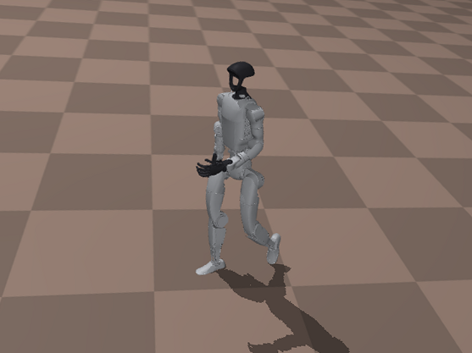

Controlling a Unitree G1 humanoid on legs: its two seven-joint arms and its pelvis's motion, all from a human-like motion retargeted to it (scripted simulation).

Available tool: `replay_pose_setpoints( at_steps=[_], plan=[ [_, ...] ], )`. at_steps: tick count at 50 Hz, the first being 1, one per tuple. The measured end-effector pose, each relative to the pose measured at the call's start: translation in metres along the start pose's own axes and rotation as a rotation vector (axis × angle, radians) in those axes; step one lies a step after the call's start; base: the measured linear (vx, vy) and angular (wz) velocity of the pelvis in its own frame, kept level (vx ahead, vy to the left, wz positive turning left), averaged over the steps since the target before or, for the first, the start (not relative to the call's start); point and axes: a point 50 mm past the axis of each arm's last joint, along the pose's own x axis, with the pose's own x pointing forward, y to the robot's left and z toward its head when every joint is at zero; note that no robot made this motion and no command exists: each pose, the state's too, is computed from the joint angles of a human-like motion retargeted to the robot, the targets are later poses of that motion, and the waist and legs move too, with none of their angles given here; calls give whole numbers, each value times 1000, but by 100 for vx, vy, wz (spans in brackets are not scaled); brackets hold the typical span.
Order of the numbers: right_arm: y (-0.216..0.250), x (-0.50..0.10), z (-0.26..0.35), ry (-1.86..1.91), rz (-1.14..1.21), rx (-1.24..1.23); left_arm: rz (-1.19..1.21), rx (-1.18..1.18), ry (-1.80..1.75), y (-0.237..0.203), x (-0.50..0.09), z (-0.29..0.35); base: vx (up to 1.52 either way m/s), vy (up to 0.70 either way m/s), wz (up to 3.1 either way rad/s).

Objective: Walk run

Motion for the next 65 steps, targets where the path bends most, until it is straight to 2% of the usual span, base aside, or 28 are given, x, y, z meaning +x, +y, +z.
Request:
replay_pose_setpoints(
  at_steps=[10,17,23,30,35,39,45,50,56,61,65],
  plan=[
    [-28,-17,163,-502,-127,-256,22,35,-33,14,-3,8,50,-38,-151],
    [-33,-38,211,-693,-200,-369,46,40,-13,22,-12,4,64,-24,-128],
    [-25,-18,164,-542,-169,-368,22,95,11,26,-15,3,72,-19,-87],
    [9,0,27,-61,6,-344,24,149,39,44,-29,2,88,-16,-117],
    [27,-9,-42,146,76,-242,29,185,24,59,-22,12,65,-22,-105],
    [33,-20,-83,229,154,-177,31,209,14,52,-15,14,59,-2,-32],
    [27,-35,-124,320,117,-152,-28,200,-34,41,-6,21,58,-9,-19],
    [38,-42,-139,399,145,-80,-52,190,-46,34,2,23,63,-26,-45],
    [44,-37,-125,335,218,-76,-68,130,-22,16,-2,8,77,-31,-75],
    [31,-26,-99,234,132,-136,-78,40,51,1,-14,-13,82,-27,2],
    [18,-12,-55,112,54,-165,-96,57,65,-2,-18,-16,75,-37,-89]
  ],
)
